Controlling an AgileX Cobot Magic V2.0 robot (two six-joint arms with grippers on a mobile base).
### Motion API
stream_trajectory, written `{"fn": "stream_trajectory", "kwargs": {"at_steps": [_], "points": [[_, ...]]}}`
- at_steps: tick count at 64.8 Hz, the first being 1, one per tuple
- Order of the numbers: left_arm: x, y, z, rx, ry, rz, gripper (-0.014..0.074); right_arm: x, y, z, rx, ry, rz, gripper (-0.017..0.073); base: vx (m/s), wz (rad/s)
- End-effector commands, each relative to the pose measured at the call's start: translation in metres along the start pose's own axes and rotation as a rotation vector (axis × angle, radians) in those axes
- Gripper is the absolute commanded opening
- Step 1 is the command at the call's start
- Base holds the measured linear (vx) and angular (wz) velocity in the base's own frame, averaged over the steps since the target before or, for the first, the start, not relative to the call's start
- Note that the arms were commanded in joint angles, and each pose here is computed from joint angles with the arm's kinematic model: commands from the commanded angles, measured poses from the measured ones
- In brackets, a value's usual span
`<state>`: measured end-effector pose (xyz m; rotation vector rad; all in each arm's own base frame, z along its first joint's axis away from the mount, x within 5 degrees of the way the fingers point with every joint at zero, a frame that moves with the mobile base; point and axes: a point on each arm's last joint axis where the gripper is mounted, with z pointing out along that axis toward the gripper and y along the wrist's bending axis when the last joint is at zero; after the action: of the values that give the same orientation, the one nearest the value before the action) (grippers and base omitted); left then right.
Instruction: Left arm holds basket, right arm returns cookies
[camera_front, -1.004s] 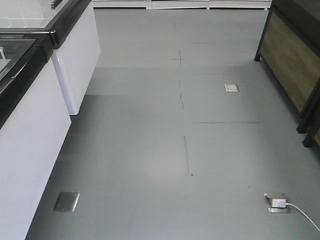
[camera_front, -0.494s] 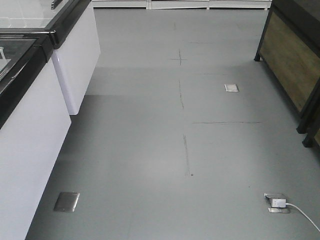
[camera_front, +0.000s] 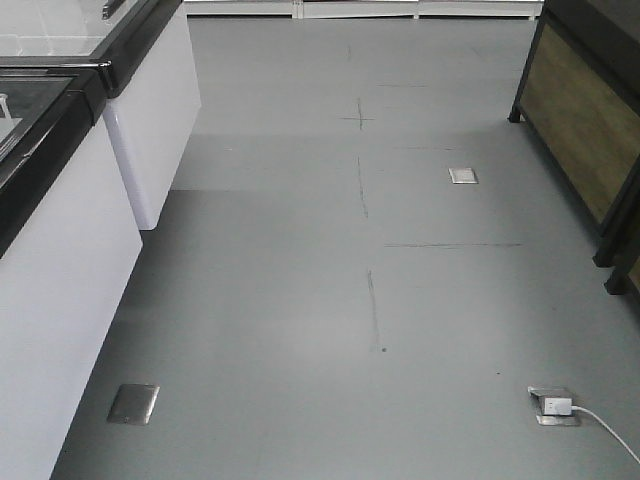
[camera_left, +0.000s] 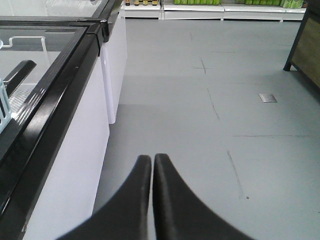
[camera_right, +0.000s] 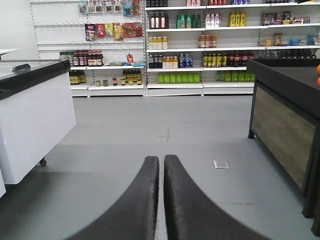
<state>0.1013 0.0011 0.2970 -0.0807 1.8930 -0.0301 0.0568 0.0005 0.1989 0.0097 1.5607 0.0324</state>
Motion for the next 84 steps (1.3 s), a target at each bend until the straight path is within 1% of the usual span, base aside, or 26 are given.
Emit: {"fn": "stream_trajectory", "kwargs": {"at_steps": [1,10,17,26,47,53,57,60,66,70,80,84], "points": [[-0.015,-0.003,-0.002,0.022,-0.08,-0.002,-0.0002,-0.001,0.001,0.0,-0.01,-0.064,-0.013,-0.001,0.0,0.0],[-0.015,-0.003,-0.002,0.022,-0.08,-0.002,0.0015,-0.001,0.001,0.0,-0.01,-0.064,-0.013,-0.001,0.0,0.0],[-0.015,-0.003,-0.002,0.021,-0.078,-0.002,0.0051,-0.001,0.001,0.0,-0.01,-0.064,-0.013,-0.001,0.0,0.0],[-0.015,-0.003,-0.002,0.02,-0.073,-0.001,0.0136,-0.001,0.001,0.0,-0.01,-0.064,-0.013,-0.001,0.0,0.0],[-0.014,-0.002,-0.002,0.018,-0.066,0.0,0.0447,-0.001,0.001,0.0,-0.01,-0.064,-0.013,-0.001,0.0,0.0],[-0.017,-0.003,-0.002,0.025,-0.094,0.0,0.0491,-0.001,0.001,0.0,-0.01,-0.064,-0.013,-0.001,0.0,0.0],[-0.018,-0.003,-0.003,0.028,-0.108,-0.003,0.0494,-0.001,0.001,0.0,-0.01,-0.064,-0.013,-0.001,0.0,0.0],[-0.017,-0.003,-0.003,0.031,-0.1,-0.02,0.0491,-0.001,0.001,0.0,-0.01,-0.064,-0.013,-0.001,0.0,0.0],[-0.012,-0.003,-0.001,0.028,-0.044,-0.076,0.0489,-0.001,0.001,0.0,-0.01,-0.064,-0.013,-0.001,0.0,0.0],[-0.01,-0.003,0.002,0.014,0.019,-0.108,0.0489,-0.001,0.001,0.0,-0.01,-0.064,-0.013,-0.001,0.0,0.0],[-0.01,-0.002,0.015,-0.043,0.231,-0.155,0.0489,-0.001,0.001,0.0,-0.01,-0.064,-0.013,-0.001,0.0,0.0],[-0.014,-0.002,0.019,-0.059,0.289,-0.168,0.0489,-0.001,0.001,0.0,-0.01,-0.064,-0.013,-0.001,0.0,0.0]]}}
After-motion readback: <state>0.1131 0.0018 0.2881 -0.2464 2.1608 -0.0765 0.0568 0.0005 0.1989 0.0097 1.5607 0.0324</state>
